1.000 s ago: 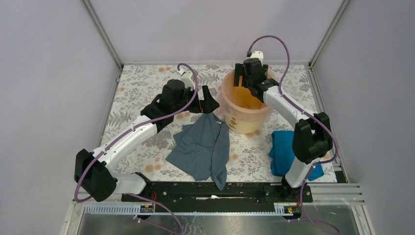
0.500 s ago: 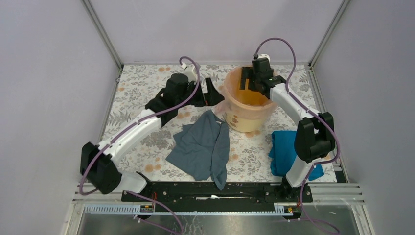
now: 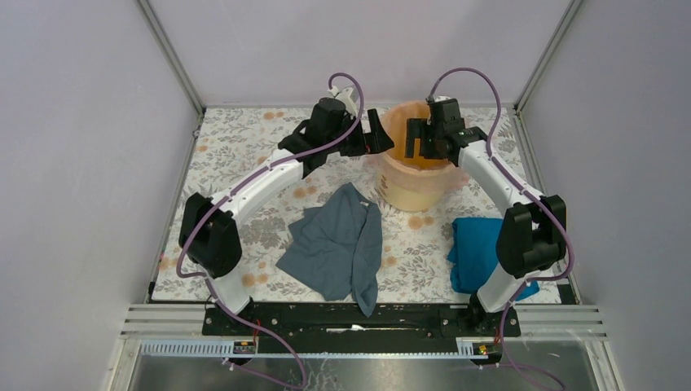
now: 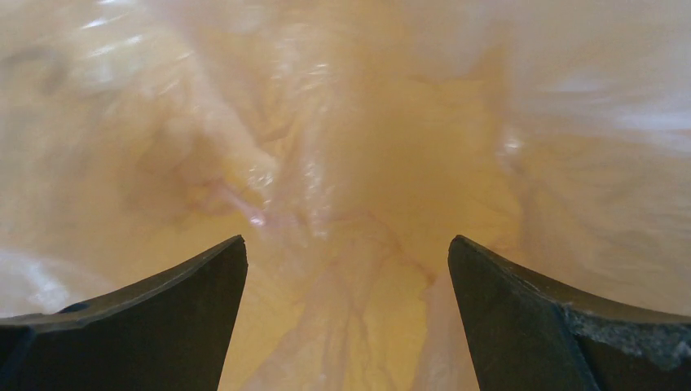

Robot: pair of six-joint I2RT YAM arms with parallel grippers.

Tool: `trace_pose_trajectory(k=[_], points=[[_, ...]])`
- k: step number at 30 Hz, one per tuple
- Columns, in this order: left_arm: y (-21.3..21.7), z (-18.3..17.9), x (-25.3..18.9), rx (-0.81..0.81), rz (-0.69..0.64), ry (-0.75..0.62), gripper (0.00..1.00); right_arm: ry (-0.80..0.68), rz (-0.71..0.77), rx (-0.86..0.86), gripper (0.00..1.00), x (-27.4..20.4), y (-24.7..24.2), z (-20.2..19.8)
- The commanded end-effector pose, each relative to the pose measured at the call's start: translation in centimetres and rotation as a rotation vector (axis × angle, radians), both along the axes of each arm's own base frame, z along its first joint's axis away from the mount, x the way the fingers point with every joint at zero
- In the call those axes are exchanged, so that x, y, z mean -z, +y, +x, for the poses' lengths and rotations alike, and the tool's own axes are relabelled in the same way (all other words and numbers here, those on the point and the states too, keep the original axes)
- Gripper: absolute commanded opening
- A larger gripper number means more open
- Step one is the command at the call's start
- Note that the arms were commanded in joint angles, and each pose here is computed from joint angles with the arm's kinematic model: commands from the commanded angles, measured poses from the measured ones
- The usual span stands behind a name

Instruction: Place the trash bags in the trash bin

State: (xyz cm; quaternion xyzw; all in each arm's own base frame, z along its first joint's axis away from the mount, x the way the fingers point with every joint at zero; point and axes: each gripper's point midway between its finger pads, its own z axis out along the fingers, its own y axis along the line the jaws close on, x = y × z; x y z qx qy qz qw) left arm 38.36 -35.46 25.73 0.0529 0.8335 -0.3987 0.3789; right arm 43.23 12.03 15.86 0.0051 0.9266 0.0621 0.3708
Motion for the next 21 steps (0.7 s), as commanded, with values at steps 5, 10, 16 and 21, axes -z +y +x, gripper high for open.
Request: trace_pose_trajectory(k=[5,10,16,21], points=[[-0.2,0.2,-2.9,0.025,0.003,-0.076,0.97,-0.027,0.067,-0.144,0.96,-3.3,2.8,-1.5],[1.0,0.1,-3.5,0.012,0.062,-0.117,0.99,0.087,0.047,-0.156,0.87,1.6,3.1,-1.4],[3.6,0.1,-3.6,-0.037,0.162,-0.2,0.99,0.167,0.032,-0.153,0.87,5.6,3.3,-1.1],[4.6,-0.6,-4.1,-0.029,0.194,-0.244,0.99,0.254,0.007,-0.165,0.89,9.8,3.8,-1.2]])
